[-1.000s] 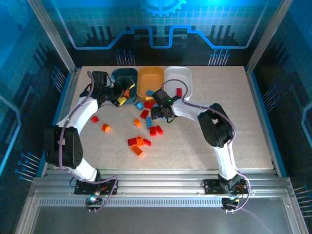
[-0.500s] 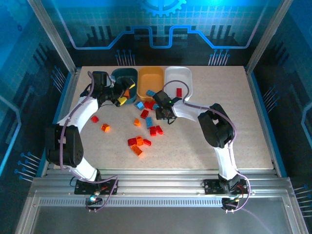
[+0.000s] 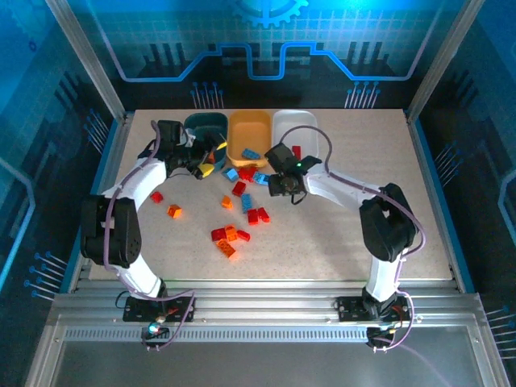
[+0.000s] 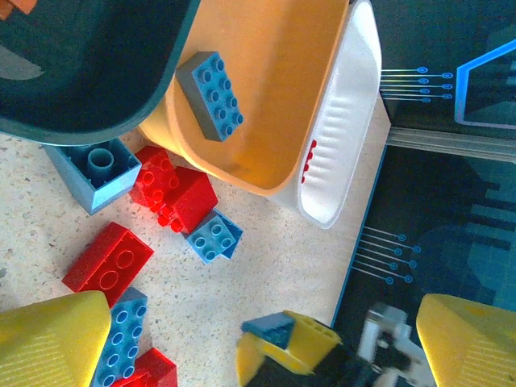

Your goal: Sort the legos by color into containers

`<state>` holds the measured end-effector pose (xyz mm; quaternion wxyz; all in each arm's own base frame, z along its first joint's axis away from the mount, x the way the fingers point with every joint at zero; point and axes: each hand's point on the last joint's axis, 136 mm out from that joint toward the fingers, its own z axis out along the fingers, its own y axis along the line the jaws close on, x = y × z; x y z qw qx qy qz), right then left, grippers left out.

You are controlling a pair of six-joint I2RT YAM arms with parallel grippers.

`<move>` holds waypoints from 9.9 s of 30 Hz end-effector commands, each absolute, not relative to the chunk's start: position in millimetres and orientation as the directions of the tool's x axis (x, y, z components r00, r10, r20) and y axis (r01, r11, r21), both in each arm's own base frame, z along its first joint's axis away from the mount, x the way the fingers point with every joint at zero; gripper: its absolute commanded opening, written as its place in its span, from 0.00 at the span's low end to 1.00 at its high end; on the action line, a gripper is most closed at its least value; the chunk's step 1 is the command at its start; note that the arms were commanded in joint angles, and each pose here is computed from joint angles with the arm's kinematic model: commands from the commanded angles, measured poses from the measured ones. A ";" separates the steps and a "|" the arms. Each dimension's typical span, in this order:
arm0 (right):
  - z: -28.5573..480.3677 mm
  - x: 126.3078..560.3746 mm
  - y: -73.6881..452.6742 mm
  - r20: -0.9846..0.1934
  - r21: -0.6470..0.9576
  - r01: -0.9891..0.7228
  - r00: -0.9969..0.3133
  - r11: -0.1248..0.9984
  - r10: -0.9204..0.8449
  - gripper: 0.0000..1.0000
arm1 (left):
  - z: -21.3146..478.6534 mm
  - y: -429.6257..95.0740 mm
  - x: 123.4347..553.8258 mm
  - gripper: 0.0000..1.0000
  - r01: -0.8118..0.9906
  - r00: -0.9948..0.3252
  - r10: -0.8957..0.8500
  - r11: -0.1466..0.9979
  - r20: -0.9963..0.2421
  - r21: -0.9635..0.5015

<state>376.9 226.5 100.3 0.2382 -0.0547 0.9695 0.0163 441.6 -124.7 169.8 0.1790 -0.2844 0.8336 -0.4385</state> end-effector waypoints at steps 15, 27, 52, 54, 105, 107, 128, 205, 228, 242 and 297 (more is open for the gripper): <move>113.5 536.2 159.5 -0.507 -0.007 0.087 -0.859 0.996 0.071 0.53 | 183.7 -132.2 443.7 0.99 -0.225 -0.823 -0.554 0.517 -0.123 -0.826; 158.1 496.3 234.1 -0.626 0.009 -0.111 -0.776 0.994 -0.081 0.53 | 181.8 -145.1 437.7 0.99 -0.149 -0.845 -0.482 0.630 -0.233 -0.762; 241.5 472.9 292.0 -0.740 0.051 -0.322 -0.648 0.945 -0.181 0.85 | 196.6 -136.8 439.9 0.99 -0.093 -0.822 -0.480 0.645 -0.307 -0.759; 235.7 444.5 281.7 -0.713 0.071 -0.317 -0.679 0.946 -0.174 0.78 | 192.9 -136.6 440.8 0.99 -0.109 -0.824 -0.486 0.641 -0.292 -0.760; 109.0 302.9 266.1 -0.462 -0.055 -0.403 -0.801 0.914 -0.381 0.25 | 228.4 -182.3 418.9 0.99 -0.009 -0.853 -0.421 0.604 -0.310 -0.797; 139.0 313.5 250.8 -0.515 -0.066 -0.355 -0.788 0.933 -0.337 0.25 | 228.5 -182.9 419.4 0.98 -0.017 -0.853 -0.426 0.597 -0.300 -0.802; 133.6 529.6 162.3 -0.535 0.018 -0.097 -0.842 0.995 -0.072 0.28 | 218.8 -179.5 420.0 0.99 -0.013 -0.855 -0.412 0.623 -0.314 -0.782; 137.1 341.0 171.4 -0.772 0.145 -0.133 -0.635 0.980 0.028 0.54 | 20.9 99.1 365.7 0.52 -0.828 -0.543 -0.836 0.548 -0.074 -0.121; 101.2 347.6 118.0 -0.671 0.230 0.121 -0.698 0.965 0.248 0.52 | 200.7 -157.6 483.8 0.23 -0.212 -0.831 -0.437 0.821 -0.344 -0.530; 83.7 346.9 102.6 -0.575 0.392 0.196 -0.711 0.899 0.406 0.56 | 193.2 -343.1 566.2 0.28 0.146 -0.854 -0.267 0.700 -0.447 -0.699; 91.1 346.7 138.2 -0.611 0.340 0.075 -0.740 0.937 0.281 0.67 | 21.9 -196.2 383.6 0.63 -0.485 -0.857 -0.493 0.870 -0.148 -0.090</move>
